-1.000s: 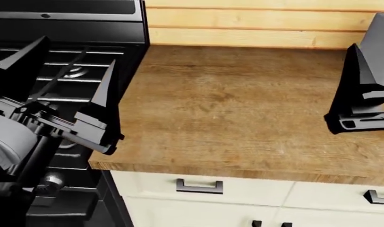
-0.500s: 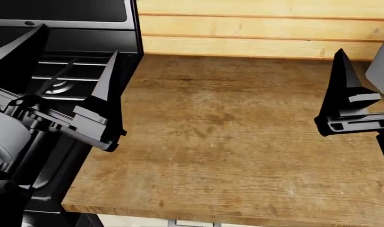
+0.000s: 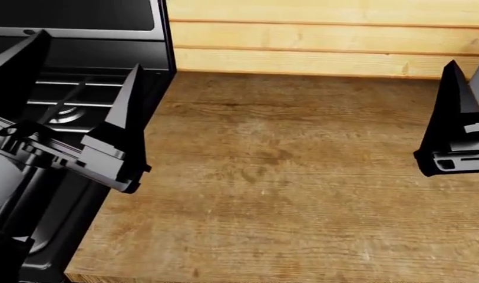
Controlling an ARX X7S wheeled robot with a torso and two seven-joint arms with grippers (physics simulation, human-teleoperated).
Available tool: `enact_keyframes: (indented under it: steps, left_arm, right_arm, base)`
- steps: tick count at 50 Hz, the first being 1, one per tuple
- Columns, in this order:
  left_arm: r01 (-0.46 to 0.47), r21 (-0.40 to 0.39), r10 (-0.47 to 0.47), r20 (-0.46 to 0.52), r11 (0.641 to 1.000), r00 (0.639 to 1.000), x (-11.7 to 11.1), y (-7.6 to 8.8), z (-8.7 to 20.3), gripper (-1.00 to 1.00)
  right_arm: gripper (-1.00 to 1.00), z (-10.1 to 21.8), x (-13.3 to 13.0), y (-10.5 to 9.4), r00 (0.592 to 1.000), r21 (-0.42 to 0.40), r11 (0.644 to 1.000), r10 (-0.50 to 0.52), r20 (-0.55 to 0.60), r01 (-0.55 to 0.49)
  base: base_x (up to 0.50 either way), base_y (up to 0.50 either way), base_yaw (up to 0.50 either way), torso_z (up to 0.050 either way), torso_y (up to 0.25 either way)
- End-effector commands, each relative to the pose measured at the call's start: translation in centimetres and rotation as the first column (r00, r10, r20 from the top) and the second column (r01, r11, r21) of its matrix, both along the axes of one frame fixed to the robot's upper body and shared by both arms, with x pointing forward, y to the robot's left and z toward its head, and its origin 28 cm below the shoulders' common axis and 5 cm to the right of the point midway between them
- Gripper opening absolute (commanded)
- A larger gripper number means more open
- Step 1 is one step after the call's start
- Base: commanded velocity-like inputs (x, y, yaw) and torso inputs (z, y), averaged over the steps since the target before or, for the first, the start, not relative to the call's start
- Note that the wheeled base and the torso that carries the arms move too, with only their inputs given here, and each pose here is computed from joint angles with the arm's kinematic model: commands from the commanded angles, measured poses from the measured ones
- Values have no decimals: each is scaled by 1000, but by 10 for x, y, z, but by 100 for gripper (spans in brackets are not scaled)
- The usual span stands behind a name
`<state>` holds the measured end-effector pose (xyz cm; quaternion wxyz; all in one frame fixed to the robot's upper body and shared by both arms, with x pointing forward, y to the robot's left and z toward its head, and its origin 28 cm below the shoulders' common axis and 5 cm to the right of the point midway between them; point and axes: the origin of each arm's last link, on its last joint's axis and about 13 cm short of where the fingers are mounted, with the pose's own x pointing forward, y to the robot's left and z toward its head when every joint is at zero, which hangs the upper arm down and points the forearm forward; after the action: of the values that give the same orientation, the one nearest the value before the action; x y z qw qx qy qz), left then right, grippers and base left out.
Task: Pick the tomato, carrot from the counter and place them in the cabinet. Then close the cabinet.
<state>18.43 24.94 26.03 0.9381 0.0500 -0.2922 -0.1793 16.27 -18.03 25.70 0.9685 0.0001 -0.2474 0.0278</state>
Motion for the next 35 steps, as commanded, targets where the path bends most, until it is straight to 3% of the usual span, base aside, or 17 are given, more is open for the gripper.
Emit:
enact_keyframes:
  steps: [1,19,35]
  left_arm:
    - [-4,3,4,3,1000,1000,-2,2,0,100]
    - [-15,1,15,0,1000,1000,-5,5,-1,100]
    - [-38,-20,38,9,999,999,-8,8,1,100]
  right_arm:
    - [100,2,-4,-3,1000,3,1000,-15,3,15]
    - [100,-2,-28,-22,994,37,993,-112,1,112]
    - [100,-2,-54,-47,960,129,952,-278,-26,279]
  base:
    - [0,0,0,0,0]
    - [38,3,0,0,0]
    - [0,0,0,0,0]
